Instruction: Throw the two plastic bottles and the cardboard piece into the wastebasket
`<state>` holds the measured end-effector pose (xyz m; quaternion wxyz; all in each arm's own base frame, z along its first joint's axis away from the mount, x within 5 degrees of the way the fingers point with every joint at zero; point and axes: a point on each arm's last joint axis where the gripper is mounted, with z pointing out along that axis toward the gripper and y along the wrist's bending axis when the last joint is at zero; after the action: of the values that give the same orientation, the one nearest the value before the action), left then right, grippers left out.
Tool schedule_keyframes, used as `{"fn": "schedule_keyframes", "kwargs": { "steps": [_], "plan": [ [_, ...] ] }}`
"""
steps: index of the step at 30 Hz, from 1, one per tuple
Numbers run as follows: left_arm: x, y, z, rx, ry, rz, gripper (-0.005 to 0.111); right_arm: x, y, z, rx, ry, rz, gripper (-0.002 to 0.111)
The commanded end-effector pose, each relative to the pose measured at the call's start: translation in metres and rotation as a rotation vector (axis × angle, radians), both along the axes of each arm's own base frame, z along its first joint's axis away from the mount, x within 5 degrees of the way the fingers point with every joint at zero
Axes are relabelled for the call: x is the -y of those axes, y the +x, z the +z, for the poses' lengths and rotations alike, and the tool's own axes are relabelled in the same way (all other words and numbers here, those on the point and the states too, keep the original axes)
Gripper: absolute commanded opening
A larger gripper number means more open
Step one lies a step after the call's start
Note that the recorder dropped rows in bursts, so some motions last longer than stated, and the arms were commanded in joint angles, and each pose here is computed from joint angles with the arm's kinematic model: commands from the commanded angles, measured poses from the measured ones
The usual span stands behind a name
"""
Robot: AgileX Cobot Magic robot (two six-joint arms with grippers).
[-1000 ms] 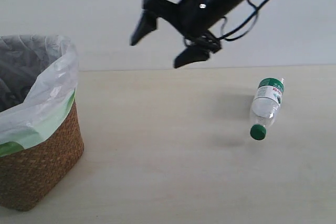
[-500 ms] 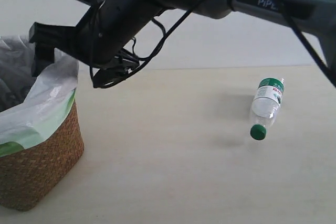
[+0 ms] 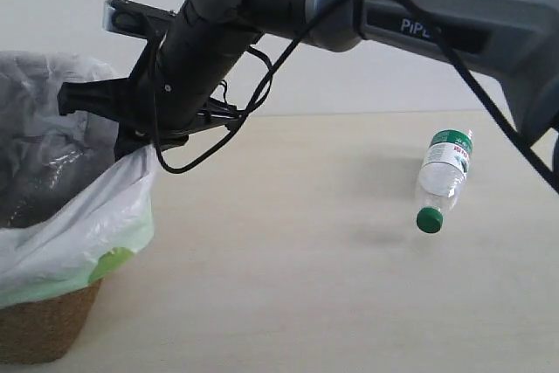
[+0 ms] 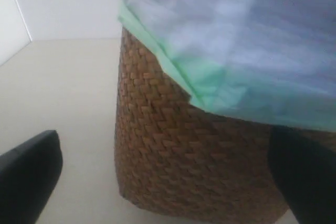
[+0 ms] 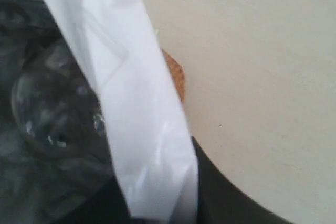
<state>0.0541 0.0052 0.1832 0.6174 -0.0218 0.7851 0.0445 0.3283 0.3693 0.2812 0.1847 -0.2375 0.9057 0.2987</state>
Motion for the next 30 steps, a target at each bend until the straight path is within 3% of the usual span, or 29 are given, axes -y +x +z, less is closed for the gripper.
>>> {"fn": "schedule_keyframes", "kwargs": {
  "steps": [1,4,10,20,23,25,28,29,30],
  "plan": [
    [0.0,0.0,0.002,0.017,-0.009,0.004,0.108,0.022,-0.005,0.043,0.1,-0.029,-0.059,0.0],
    [0.0,0.0,0.002,0.017,-0.009,0.004,0.108,0.052,-0.001,0.065,0.146,-0.131,-0.173,0.0],
    [0.0,0.0,0.002,0.017,-0.009,0.004,0.108,0.104,0.012,0.076,0.049,-0.249,-0.283,0.0],
    [0.0,0.0,0.002,0.017,-0.009,0.004,0.108,0.102,0.021,0.059,-0.018,-0.233,-0.247,0.001],
    [0.0,0.0,0.002,0.017,-0.009,0.004,0.108,0.102,0.022,0.057,-0.016,-0.241,-0.248,0.019],
    [0.0,0.0,0.002,0.017,-0.009,0.004,0.108,0.102,0.022,0.057,-0.017,-0.243,-0.259,0.044],
    [0.0,0.0,0.002,0.017,-0.009,0.004,0.108,0.102,0.022,0.057,-0.017,-0.243,-0.259,0.094],
    [0.0,0.0,0.002,0.017,-0.009,0.004,0.108,0.102,0.022,0.057,-0.017,-0.243,-0.259,0.106],
    [0.0,0.0,0.002,0.017,-0.009,0.004,0.108,0.102,0.022,0.057,-0.015,-0.244,-0.255,0.104]
  ]
}}
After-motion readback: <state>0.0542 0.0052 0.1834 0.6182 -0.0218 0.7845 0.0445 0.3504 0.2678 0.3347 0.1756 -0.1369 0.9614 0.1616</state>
